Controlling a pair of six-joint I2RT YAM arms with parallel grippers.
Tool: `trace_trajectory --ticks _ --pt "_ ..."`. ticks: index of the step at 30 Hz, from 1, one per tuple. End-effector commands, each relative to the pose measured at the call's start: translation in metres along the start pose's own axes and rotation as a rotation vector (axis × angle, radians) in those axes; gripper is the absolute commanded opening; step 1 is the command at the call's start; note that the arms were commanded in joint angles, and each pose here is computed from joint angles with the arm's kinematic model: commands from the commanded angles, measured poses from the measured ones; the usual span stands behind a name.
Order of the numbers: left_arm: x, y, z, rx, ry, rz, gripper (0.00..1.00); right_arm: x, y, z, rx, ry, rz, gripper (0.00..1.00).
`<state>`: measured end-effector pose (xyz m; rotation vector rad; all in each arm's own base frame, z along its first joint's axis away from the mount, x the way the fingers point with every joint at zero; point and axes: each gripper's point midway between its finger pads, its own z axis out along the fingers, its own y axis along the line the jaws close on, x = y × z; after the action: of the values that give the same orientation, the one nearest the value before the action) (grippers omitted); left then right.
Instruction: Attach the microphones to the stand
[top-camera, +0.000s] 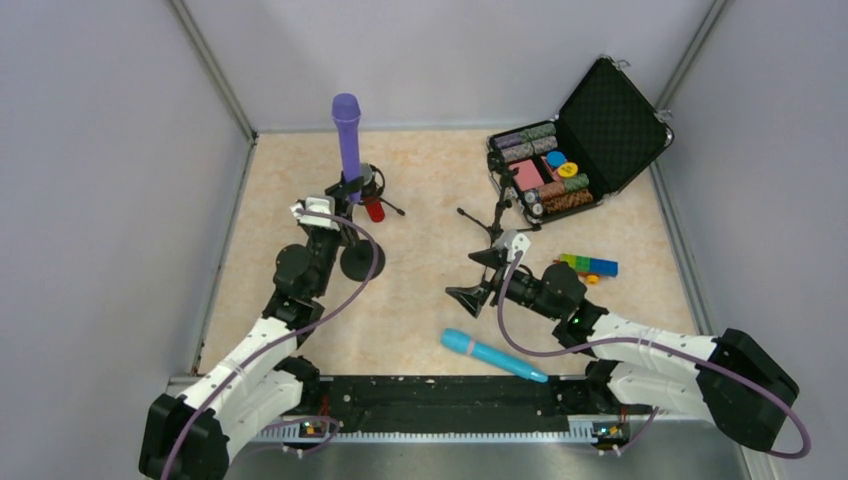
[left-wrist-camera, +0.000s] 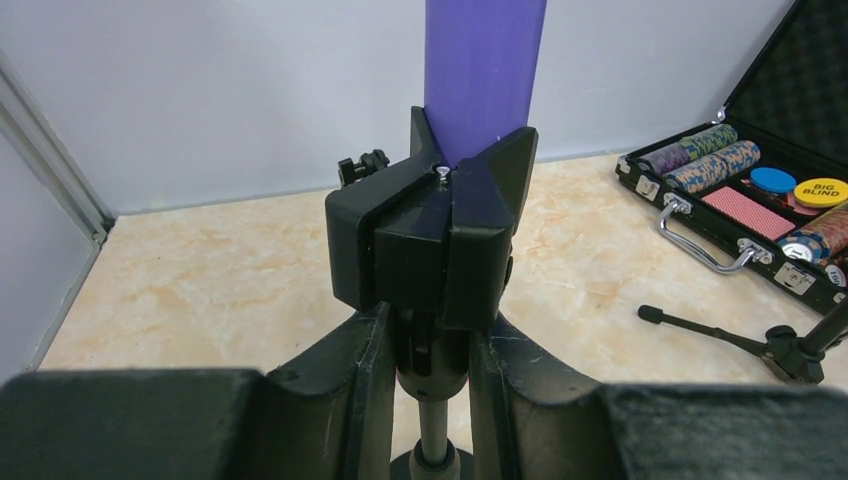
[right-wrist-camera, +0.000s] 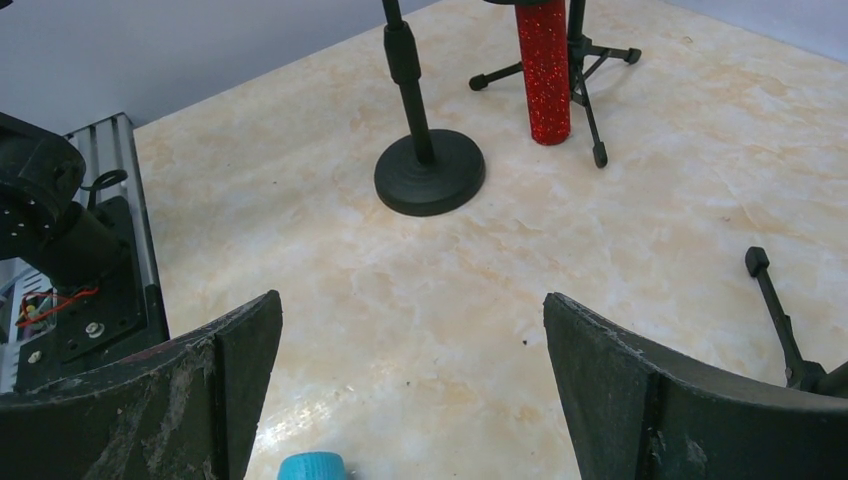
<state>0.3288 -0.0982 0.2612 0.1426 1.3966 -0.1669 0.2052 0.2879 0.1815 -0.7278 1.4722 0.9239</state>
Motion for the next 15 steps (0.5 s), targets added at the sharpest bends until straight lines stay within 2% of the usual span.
trace_trajectory --ticks 1,2,4,5,7,15 --pt "-0.041 0.01 0.001 -0.049 -0.151 -0.027 0.05 -0.001 0.0 0.0 0.005 -0.009 0.004 0.99" --pt "-0.04 0.011 0.001 -0.059 -0.143 -0.029 0.08 0.0 0.0 0.0 0.009 -0.005 0.005 0.99" --pt "-0.038 0.015 0.004 -0.086 -0.13 -0.045 0.52 0.002 -0.002 0.0 0.016 0.002 0.007 0.99" --pt "-0.038 0.018 0.005 -0.107 -0.123 -0.055 0.64 0.002 -0.002 0.0 0.021 0.006 0.009 0.99" --pt "-0.036 0.02 0.007 -0.12 -0.098 -0.051 0.72 0.003 -0.004 0.0 0.032 0.013 0.009 0.99" --pt "-0.037 0.01 0.006 -0.056 -0.078 -0.024 0.87 0.0 -0.005 0.0 0.041 0.013 0.012 0.99"
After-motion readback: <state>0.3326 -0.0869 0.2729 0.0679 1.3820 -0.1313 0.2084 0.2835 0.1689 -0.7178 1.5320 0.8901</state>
